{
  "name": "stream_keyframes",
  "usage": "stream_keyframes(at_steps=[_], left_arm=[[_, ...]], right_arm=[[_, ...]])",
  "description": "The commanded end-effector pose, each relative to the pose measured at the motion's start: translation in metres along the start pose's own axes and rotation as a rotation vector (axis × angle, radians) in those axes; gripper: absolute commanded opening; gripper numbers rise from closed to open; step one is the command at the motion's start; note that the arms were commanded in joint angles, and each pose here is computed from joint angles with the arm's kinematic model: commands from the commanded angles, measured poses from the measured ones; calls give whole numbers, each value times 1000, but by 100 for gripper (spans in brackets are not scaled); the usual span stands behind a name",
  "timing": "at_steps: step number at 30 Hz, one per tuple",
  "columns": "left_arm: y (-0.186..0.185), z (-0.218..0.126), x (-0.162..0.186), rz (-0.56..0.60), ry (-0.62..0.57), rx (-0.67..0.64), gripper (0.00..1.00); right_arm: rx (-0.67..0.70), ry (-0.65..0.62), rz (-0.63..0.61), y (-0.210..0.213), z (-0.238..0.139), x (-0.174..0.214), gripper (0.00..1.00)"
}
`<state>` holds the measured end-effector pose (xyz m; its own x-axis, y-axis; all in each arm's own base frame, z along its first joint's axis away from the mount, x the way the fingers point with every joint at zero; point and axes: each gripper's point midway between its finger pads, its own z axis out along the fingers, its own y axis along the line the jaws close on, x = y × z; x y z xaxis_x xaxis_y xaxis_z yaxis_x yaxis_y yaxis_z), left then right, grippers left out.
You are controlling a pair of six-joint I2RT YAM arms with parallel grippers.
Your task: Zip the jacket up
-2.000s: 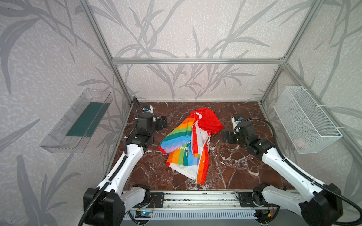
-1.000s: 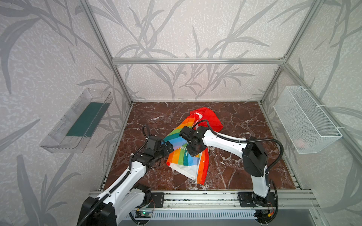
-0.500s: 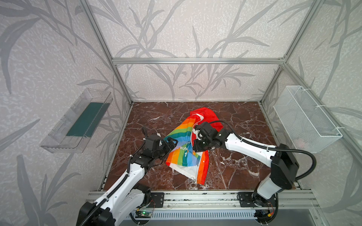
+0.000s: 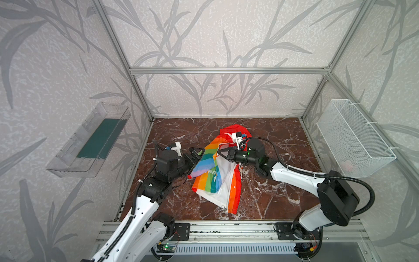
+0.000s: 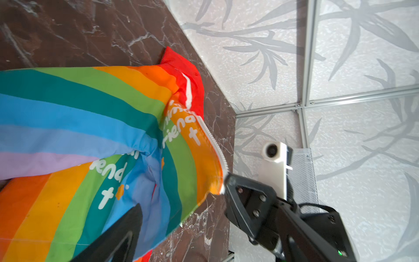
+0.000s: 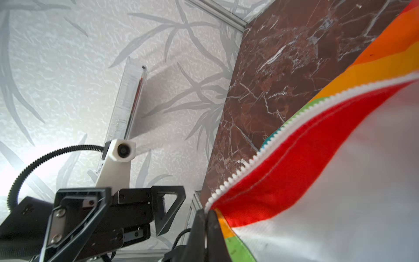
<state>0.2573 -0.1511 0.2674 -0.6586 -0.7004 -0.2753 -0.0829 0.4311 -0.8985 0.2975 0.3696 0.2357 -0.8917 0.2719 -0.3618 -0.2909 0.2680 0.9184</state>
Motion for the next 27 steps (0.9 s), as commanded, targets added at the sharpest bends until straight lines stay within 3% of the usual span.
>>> stream_keyframes(at_steps=[1,5,12,16,19,27], left_arm=[[0,-5,14,-56,20,1,94],[-1,-12,30,7,4,-41,92],[-14,16,81,-1,77,50,92],[-42,31,102,111,84,178,92],[-56,39,104,140,59,263,92],[-56,41,79,103,-100,300,94]], right_arm=[[-128,28,4,20,3,6,0],[-150,12,14,13,3,8,0],[-225,15,23,20,8,6,0],[-256,31,33,24,7,6,0],[-261,32,37,24,2,5,0],[-254,20,45,23,-11,-2,0]])
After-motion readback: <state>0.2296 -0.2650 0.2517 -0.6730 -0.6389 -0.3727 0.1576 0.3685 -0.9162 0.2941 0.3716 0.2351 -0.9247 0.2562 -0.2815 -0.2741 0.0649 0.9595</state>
